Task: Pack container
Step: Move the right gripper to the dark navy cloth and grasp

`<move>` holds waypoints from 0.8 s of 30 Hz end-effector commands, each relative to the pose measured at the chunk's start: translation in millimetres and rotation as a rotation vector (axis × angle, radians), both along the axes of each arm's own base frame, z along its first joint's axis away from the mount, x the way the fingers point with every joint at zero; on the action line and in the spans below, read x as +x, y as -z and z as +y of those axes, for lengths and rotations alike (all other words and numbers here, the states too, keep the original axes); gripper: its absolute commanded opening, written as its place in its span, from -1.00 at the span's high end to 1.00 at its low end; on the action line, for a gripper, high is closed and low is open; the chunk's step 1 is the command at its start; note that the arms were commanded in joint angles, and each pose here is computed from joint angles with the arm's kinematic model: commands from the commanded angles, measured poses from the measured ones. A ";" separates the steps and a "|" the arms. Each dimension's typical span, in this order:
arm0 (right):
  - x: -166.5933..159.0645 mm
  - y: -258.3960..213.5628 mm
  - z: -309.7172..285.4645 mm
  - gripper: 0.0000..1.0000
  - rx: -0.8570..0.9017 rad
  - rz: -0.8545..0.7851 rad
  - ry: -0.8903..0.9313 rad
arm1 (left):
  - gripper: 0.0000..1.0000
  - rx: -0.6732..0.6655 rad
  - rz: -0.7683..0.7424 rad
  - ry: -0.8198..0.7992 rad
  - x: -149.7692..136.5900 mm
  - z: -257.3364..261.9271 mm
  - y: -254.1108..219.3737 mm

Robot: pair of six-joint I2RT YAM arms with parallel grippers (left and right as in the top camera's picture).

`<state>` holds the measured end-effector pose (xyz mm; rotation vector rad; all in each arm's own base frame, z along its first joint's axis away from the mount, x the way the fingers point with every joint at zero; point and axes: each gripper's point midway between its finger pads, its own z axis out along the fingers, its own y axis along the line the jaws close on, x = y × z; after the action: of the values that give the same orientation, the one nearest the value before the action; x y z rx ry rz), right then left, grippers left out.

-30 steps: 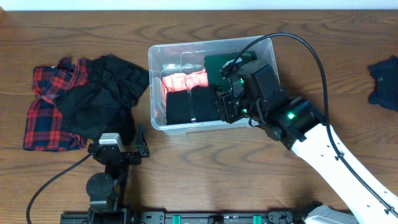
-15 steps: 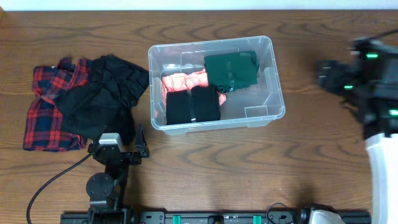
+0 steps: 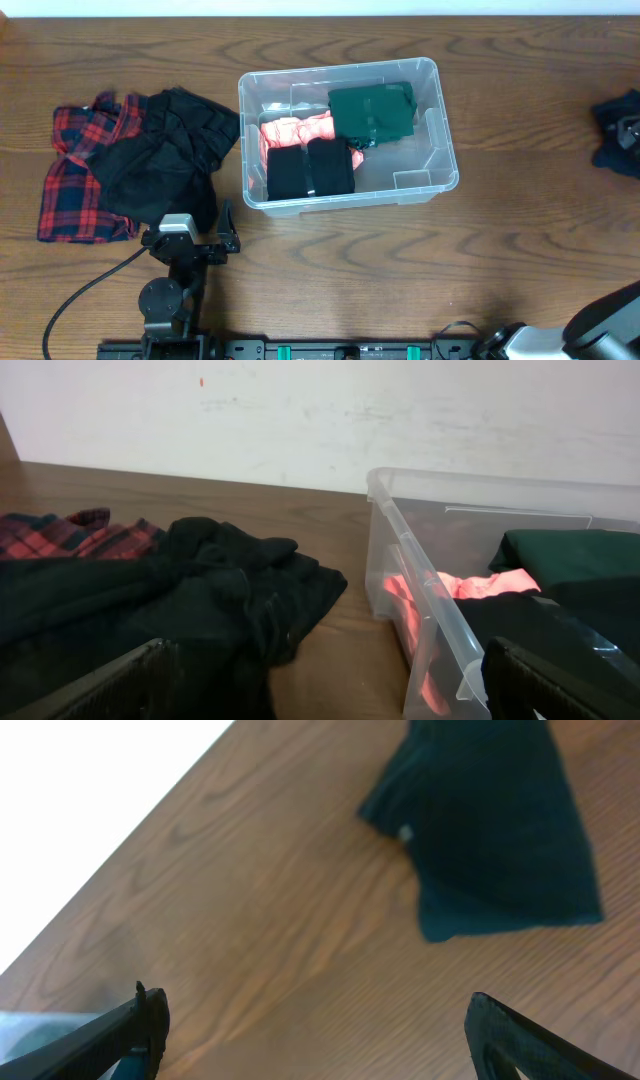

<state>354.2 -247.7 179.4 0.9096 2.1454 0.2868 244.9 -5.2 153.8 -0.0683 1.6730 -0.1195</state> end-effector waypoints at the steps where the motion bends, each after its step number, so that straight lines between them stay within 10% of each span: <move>1: 1.0 14.2 -17.7 -0.88 0.029 -0.036 -0.033 | -0.96 0.014 0.048 0.008 -0.7 -0.8 16.2; 24: -32.2 138.7 -112.1 -0.82 0.091 0.041 0.143 | -0.96 0.014 0.048 0.008 -0.7 -0.8 16.2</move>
<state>322.4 -355.3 54.0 1.1238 2.0966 0.2953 244.9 -5.2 153.8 -0.0683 1.6730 -0.1195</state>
